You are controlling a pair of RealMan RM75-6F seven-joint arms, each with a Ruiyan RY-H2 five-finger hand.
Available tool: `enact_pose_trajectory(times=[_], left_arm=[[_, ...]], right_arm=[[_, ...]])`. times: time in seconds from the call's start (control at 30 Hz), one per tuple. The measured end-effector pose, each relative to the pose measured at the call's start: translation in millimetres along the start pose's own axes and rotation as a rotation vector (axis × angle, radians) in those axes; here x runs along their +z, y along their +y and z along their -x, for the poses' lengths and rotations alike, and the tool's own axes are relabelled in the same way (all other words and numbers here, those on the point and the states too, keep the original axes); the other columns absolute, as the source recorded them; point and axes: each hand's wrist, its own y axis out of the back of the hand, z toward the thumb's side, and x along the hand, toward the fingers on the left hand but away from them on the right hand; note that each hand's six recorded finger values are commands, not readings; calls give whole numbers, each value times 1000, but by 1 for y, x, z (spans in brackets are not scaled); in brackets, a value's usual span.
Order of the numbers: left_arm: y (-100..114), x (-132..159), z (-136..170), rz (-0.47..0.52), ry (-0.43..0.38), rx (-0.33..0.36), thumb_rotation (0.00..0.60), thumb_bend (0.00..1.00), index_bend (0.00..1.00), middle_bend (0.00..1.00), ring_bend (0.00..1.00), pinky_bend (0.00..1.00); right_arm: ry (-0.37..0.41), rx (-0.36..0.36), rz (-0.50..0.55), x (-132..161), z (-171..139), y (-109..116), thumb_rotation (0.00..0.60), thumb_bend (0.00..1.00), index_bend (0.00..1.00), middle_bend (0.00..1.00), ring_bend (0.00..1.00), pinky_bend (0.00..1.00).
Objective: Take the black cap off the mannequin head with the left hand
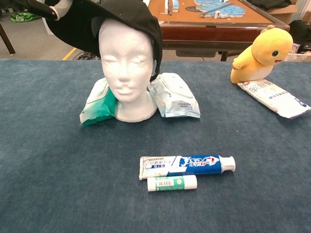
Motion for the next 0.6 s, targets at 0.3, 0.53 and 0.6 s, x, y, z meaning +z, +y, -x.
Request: enact_pose_trajectory(times=[0.3,0.53,0.6], left_arm=[[1,6,-11,-22,50,-35,600,428,679,38,0,98],[-2,5,-21,-54,99,-57,600,428,680,39,0,98],[-3,6,-24,-54,108,-63,600,428,681,39,0,98]], right_arm=[[0,4,-2,0,1,-1,600,156,485,430,462,650],[-3,5,-1,-1,1,-1,600,155,485,430,462,650],[-2,6,-1,0,2,-1,600,155,485,430,461,650]])
